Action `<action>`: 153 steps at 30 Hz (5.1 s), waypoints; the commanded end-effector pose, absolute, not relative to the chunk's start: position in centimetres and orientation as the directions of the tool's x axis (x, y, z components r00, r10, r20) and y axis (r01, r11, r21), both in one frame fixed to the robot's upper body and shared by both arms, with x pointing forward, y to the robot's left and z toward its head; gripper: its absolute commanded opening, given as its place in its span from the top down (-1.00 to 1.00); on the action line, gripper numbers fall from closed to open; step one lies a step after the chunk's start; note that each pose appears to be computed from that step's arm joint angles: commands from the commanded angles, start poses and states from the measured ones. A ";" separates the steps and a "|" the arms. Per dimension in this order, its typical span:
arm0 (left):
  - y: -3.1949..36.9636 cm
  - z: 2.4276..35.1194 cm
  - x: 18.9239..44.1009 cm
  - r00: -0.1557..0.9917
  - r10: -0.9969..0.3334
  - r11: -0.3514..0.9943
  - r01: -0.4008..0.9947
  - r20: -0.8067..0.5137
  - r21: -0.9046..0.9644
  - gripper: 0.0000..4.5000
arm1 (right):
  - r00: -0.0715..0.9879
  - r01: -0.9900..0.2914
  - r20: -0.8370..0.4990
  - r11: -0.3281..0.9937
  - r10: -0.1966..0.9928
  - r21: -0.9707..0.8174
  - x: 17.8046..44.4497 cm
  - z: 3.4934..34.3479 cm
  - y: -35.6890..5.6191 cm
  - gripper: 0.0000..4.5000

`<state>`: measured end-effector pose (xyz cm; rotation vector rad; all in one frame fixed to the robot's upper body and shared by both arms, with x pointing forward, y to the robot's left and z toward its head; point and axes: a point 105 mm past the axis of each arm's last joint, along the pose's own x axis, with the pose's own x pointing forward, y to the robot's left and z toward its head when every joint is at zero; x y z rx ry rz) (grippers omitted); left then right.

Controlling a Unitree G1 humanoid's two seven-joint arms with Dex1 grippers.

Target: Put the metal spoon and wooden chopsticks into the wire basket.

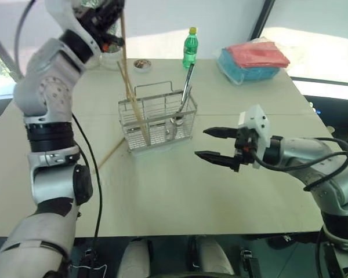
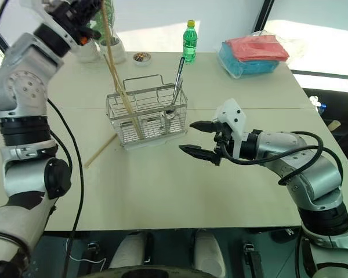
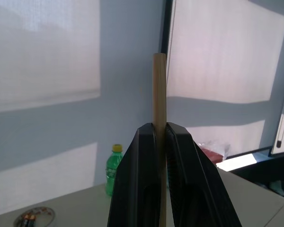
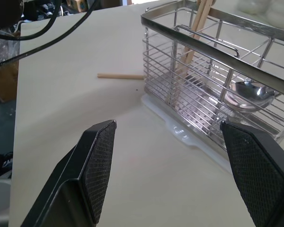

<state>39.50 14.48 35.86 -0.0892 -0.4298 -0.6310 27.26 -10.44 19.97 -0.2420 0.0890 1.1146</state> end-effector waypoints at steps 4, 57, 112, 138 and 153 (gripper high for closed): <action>15.0 37.9 38.4 0.689 -0.555 0.806 0.585 0.466 0.096 0.99 | 0.474 -0.874 -0.143 0.443 0.869 -0.200 27.0 21.2 -10.7 -0.62; 26.1 18.8 34.9 0.724 -0.526 0.722 0.658 -0.446 0.216 -0.94 | 0.517 -0.853 -0.087 0.505 0.852 -0.131 28.9 20.4 -10.7 -0.62; 24.4 10.3 38.7 0.635 -0.300 0.792 0.582 -0.712 0.185 0.98 | 0.578 -0.814 -0.032 0.574 0.815 -0.085 28.3 21.2 -11.4 -0.62; 30.8 31.1 38.1 0.941 -0.081 0.977 0.140 0.330 -0.161 0.98 | 0.405 -0.908 -0.104 0.387 0.908 -0.159 26.1 22.1 -11.1 -0.62; 16.6 40.1 37.7 0.689 -0.448 0.850 0.526 0.569 0.033 0.98 | 0.451 -0.875 -0.056 0.429 0.891 -0.222 27.0 24.1 -11.4 -0.62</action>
